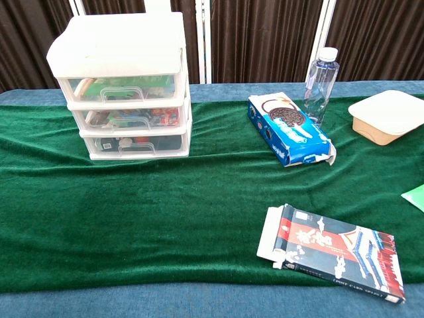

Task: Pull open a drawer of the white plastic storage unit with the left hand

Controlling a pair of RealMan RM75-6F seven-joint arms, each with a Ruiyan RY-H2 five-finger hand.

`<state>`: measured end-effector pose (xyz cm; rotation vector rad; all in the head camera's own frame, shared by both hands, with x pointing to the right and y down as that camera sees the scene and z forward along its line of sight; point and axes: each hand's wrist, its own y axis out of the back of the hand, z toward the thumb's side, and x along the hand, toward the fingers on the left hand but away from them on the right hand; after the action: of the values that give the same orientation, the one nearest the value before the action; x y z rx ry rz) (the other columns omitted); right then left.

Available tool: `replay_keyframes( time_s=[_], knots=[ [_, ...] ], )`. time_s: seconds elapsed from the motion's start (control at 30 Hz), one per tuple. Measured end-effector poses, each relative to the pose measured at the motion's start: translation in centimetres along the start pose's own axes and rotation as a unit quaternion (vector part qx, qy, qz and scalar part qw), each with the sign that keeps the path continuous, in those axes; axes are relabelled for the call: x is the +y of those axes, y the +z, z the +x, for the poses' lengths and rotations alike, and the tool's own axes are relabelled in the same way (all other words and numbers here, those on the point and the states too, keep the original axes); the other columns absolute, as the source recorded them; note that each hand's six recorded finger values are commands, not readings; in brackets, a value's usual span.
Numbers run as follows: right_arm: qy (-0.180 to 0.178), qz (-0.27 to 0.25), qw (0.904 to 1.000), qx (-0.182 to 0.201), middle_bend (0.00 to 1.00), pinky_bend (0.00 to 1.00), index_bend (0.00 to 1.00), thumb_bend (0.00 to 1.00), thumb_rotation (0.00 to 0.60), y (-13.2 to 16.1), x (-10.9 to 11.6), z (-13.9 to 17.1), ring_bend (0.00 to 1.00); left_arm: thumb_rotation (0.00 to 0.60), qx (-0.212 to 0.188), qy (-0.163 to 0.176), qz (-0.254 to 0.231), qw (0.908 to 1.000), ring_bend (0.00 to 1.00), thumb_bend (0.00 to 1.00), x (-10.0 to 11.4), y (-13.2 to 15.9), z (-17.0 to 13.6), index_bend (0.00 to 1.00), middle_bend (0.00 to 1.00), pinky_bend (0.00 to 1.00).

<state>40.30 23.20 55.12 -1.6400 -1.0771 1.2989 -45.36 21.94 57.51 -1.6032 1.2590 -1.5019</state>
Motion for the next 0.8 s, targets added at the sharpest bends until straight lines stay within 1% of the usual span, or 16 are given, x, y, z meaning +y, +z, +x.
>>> replay_keyframes(
  time_s=[0.3,0.5,0.7,0.73,0.8],
  knots=[
    [-0.005,-0.004,1.0,0.007,0.0,0.0,0.0,0.04,0.6,0.3,0.31,0.27,0.0,0.6,-0.002,0.001,0.0,1.0,0.0,0.15,0.06,0.1,-0.25,0.0,0.0,0.0],
    [-0.002,-0.003,1.0,0.005,0.0,0.0,0.0,0.04,0.6,0.3,0.12,0.07,0.0,0.6,-0.001,-0.012,-0.007,0.9999,0.0,0.15,-0.3,0.1,-0.02,0.0,0.0,0.0],
    [-0.001,-0.004,1.0,0.003,0.0,0.0,0.0,0.04,0.6,0.18,0.11,0.07,0.0,0.6,-0.002,-0.014,-0.017,0.9998,0.0,0.17,-0.21,0.31,0.08,0.0,0.0,0.0],
    [-0.001,-0.004,1.0,0.003,0.0,0.0,0.0,0.04,0.6,0.16,0.12,0.09,0.0,0.6,-0.001,-0.012,-0.021,0.9997,0.01,0.18,-0.13,0.39,0.07,0.0,0.02,0.04],
    [-0.001,-0.006,1.0,0.004,0.0,0.0,0.0,0.04,0.6,0.14,0.17,0.14,0.0,0.6,0.0,-0.008,-0.027,0.9996,0.19,0.2,0.04,0.49,0.06,0.0,0.25,0.27]
  ],
)
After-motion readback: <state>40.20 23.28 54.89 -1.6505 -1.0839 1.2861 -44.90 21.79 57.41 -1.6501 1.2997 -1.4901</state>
